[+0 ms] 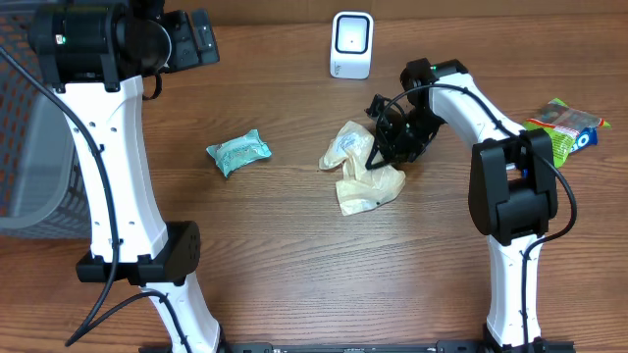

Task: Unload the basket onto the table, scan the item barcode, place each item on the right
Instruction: 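Lift the brown bag with the right gripper in front of the scanner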

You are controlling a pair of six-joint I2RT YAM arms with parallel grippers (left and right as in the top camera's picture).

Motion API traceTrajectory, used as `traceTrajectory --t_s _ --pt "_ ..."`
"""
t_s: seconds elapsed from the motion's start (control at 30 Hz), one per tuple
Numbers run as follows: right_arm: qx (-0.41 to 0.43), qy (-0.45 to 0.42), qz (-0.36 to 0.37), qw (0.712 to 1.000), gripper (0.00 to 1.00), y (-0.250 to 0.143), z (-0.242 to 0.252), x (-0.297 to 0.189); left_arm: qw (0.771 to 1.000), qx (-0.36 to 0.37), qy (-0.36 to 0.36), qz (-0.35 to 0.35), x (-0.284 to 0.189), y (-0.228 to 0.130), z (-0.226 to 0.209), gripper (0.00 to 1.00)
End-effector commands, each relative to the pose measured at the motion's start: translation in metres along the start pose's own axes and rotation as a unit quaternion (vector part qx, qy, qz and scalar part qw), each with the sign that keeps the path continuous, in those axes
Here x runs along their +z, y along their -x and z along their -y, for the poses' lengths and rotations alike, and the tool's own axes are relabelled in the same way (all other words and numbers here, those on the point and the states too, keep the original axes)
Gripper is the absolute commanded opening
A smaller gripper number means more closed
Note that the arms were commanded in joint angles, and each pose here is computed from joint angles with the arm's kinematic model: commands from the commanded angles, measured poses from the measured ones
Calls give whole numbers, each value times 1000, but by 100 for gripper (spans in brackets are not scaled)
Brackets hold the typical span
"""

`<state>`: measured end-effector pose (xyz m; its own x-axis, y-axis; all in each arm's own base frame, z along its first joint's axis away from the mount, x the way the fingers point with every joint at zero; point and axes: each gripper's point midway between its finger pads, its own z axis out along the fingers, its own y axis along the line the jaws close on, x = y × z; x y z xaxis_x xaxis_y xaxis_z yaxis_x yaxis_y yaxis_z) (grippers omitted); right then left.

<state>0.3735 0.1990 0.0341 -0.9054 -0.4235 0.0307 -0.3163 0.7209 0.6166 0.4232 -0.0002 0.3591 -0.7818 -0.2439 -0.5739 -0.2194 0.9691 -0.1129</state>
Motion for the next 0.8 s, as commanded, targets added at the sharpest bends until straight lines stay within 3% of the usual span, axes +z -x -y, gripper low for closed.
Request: traceTrajectory --t_s 0.0,0.17,0.3,0.4,0.57,0.77 --pt "-10 -1 42 999 4 20 -15 -36 1000 -1 -3 8 -8 0 2 100" --pt "-8 -65 146 987 4 68 -35 -105 1000 -1 -3 8 -8 0 2 100" --pt "21 -148 265 953 4 113 -31 -161 1000 -1 -3 8 -8 0 2 100" --pt "27 -160 330 930 4 140 -29 -180 1000 -1 -3 8 -8 0 2 100" --pt "30 -128 381 915 3 175 -25 -178 1000 -1 -3 8 -8 0 2 100" --pt "39 -38 363 930 3 194 -27 -140 1000 -1 -3 8 -8 0 2 100"
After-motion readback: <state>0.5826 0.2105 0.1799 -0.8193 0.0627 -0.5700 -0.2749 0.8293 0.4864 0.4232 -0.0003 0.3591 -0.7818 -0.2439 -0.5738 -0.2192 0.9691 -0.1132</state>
